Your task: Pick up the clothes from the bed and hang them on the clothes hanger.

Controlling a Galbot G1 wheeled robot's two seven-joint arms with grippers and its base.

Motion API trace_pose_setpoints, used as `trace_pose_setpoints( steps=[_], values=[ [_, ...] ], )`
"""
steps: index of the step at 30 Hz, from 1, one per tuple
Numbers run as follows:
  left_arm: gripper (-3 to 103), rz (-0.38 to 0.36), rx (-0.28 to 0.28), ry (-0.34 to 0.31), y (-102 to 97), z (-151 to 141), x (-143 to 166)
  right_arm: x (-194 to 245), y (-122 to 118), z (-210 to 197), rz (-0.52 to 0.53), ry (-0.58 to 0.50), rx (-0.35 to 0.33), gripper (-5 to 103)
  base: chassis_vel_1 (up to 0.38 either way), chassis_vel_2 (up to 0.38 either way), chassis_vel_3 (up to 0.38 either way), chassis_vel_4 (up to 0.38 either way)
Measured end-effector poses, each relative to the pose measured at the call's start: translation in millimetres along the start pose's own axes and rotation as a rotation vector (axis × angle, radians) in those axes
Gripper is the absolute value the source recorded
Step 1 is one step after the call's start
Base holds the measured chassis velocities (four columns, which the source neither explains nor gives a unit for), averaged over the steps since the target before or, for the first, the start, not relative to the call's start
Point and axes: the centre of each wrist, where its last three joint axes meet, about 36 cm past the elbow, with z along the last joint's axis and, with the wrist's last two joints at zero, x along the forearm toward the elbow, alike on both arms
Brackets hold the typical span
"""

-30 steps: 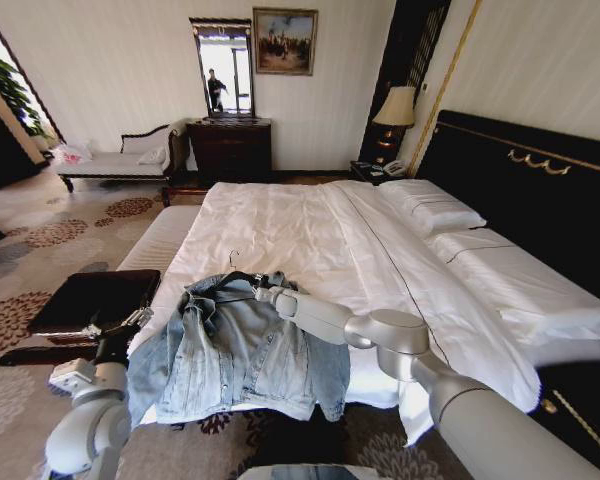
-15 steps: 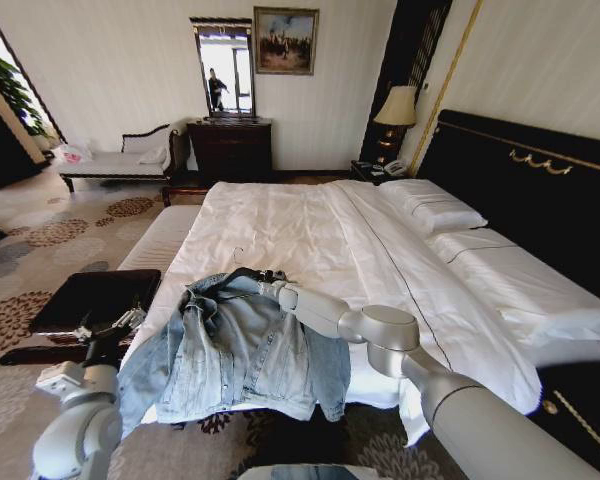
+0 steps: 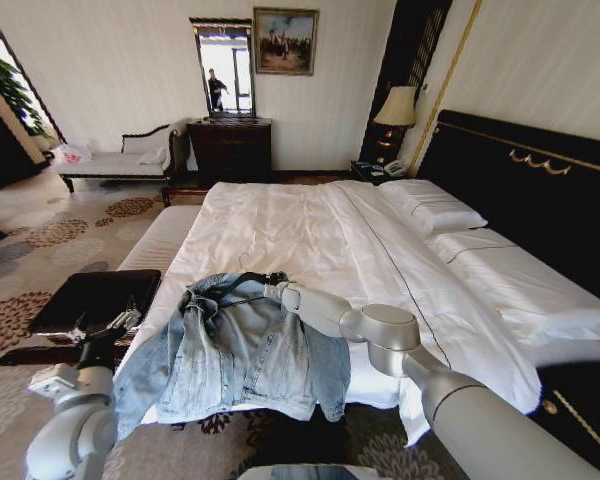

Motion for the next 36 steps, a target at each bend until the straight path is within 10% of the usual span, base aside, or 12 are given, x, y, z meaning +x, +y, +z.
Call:
trace_pose_setpoints(
  steps=[6, 24, 36],
  values=[
    [100, -0.006, 0.001, 0.0, 3.4, 0, -1, 0, 1, 18, -0.029, 0.011, -0.009, 22, 0.0, 0.0, 0.0, 0.0],
    [100, 0.003, 0.006, 0.005, -2.0, 3, 3, 1, 20, -7, -0.005, -0.156, -0.314, 22, 0.0, 0.0, 0.0, 0.0],
    [100, 0.0, 0.001, 0.007, -2.6, 3, 9, 3, 39, -21, 0.014, -0.146, -0.348, 22, 0.0, 0.0, 0.0, 0.0]
  ],
)
